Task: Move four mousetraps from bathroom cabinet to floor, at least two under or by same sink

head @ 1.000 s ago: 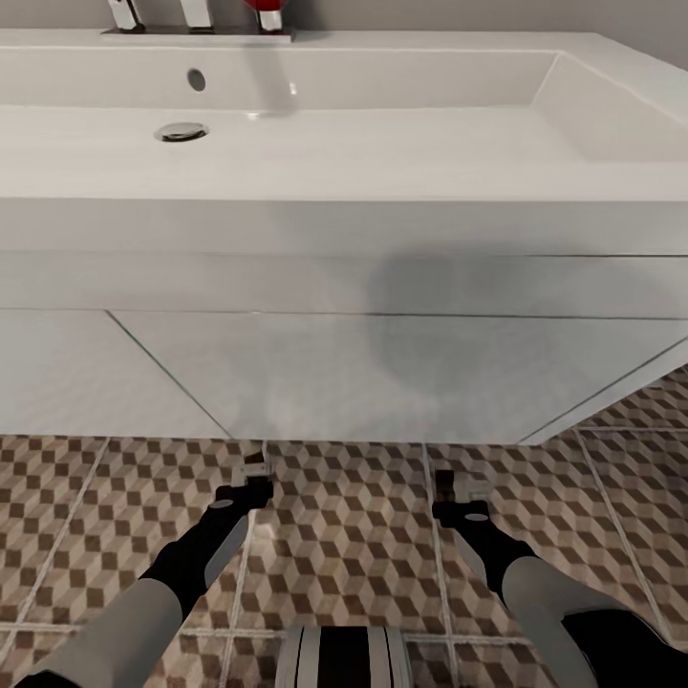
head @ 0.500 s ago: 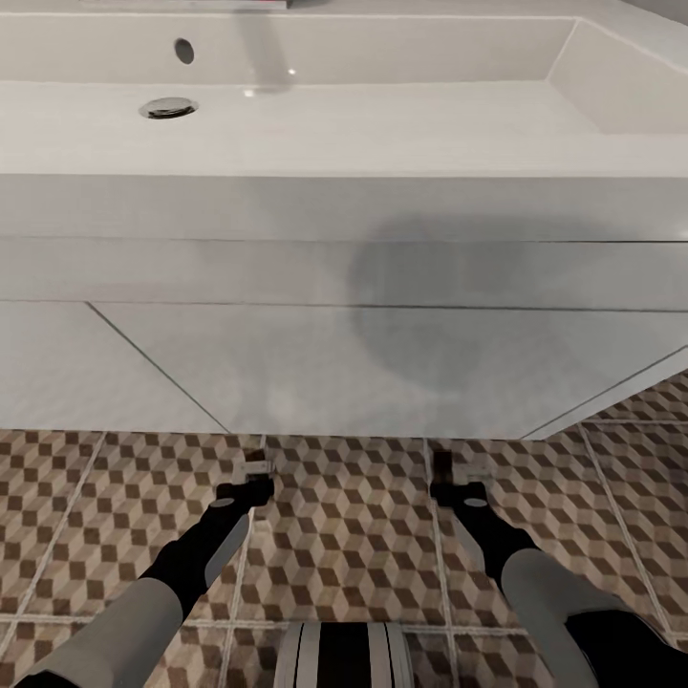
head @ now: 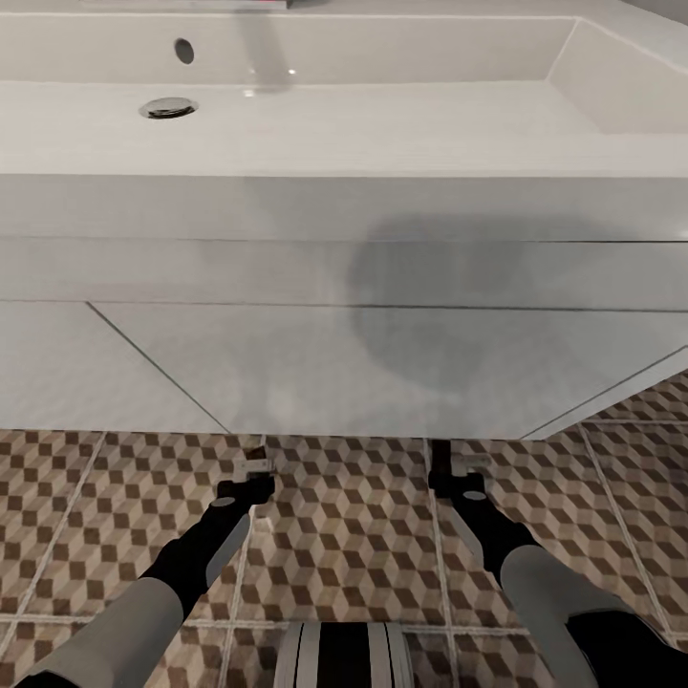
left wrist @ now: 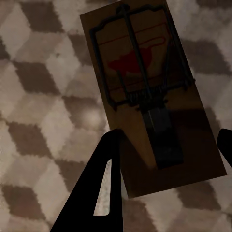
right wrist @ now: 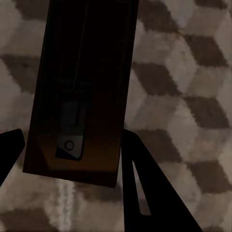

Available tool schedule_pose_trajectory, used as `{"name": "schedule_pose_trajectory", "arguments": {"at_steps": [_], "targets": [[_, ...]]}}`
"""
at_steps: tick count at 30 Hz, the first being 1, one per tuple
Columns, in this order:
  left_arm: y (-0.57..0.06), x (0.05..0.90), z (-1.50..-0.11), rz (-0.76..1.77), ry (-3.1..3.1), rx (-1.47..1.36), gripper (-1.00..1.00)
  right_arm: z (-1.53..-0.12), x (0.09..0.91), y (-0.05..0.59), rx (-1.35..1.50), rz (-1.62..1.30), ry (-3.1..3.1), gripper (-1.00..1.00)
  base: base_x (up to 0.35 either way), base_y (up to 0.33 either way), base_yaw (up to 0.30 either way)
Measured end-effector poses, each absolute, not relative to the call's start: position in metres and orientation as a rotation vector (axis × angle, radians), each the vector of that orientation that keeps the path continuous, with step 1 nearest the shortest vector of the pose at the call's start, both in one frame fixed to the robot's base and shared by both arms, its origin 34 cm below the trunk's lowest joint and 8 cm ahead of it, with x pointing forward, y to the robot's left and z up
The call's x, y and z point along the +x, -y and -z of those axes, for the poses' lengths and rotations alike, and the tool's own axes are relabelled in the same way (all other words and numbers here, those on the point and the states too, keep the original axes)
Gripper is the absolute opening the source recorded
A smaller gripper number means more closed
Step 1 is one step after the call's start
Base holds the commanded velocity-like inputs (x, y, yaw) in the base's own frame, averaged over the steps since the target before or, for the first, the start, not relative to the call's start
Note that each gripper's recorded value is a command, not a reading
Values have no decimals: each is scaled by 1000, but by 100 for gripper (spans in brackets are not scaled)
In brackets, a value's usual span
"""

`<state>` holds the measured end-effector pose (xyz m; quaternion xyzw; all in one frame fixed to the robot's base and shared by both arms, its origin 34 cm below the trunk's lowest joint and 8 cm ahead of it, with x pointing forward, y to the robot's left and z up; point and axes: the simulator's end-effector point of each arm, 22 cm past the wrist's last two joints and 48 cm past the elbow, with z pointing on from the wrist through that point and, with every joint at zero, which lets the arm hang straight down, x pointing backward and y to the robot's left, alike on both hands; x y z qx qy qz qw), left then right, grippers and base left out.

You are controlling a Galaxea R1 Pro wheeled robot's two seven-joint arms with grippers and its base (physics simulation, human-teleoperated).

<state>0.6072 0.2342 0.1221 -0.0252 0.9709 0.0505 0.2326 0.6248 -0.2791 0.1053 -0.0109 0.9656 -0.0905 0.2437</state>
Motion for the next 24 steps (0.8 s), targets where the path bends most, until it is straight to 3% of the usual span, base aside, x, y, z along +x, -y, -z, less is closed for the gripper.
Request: {"name": "schedule_pose_trajectory", "arguments": {"at_steps": [10, 24], "targets": [[-236, 608, -123, -149, -2662, -58, -100, -104, 622, 278, -28, 246, -2645, -100, 138, 0, 0], [-236, 609, -123, -147, -2658, -59, -100, -102, 620, 278, -27, 246, -2649, -100, 18, 0, 0]]}}
